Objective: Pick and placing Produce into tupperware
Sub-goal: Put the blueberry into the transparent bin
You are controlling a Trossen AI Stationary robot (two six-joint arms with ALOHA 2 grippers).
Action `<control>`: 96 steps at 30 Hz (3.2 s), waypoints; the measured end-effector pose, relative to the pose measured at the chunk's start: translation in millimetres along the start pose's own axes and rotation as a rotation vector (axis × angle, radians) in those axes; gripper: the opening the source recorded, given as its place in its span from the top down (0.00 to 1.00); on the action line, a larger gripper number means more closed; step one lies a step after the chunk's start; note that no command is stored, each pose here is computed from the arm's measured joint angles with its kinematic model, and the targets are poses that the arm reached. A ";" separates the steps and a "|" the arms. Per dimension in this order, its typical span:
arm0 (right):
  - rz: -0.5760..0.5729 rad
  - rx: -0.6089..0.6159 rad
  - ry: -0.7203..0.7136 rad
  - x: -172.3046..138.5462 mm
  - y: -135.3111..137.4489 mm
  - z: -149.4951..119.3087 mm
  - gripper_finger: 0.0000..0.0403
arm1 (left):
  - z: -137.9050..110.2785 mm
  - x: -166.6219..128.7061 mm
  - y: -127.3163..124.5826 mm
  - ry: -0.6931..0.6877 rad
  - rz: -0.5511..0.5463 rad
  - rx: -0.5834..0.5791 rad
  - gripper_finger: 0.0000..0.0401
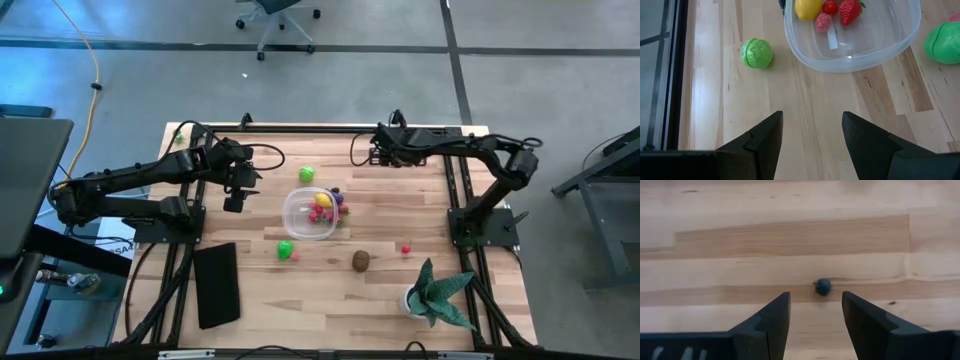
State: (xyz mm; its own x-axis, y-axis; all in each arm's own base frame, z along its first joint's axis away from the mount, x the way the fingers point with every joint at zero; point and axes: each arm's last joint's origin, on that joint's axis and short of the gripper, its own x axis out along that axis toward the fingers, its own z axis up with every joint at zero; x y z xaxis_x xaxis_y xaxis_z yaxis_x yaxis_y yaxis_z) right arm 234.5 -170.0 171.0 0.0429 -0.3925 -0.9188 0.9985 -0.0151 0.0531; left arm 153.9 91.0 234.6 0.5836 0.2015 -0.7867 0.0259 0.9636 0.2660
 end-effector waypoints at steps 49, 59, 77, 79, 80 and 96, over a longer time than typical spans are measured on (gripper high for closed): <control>-0.004 0.010 -0.015 44.6 -9.1 -1.9 0.77 | 0.0 0.1 0.0 0.000 0.000 0.000 0.52; 0.005 -0.006 -0.011 44.6 -8.5 -1.8 0.87 | 0.0 0.1 0.0 0.000 0.000 0.000 0.52; 0.486 -0.273 -0.138 -44.0 34.5 -35.0 0.87 | 0.0 0.1 0.0 0.000 0.000 0.000 0.52; 0.611 -0.354 -0.174 -60.3 43.7 -43.1 0.87 | 0.1 0.0 0.0 0.000 0.000 0.000 0.52; 0.680 -0.391 -0.194 -68.3 48.6 -47.0 0.87 | 0.0 0.1 0.0 0.000 0.000 0.000 0.52; 0.912 -0.829 -0.242 -73.7 103.2 -105.0 0.87 | 0.1 0.0 0.0 0.000 0.000 0.000 0.52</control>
State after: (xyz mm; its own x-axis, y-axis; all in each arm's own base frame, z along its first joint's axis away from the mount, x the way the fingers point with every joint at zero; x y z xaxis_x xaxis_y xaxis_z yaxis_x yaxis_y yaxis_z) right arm 338.0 -46.1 203.1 0.8081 -0.1156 -0.5776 0.3345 0.8972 0.2884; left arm 153.9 91.0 234.6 0.5835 0.2012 -0.7868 0.0263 0.9636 0.2659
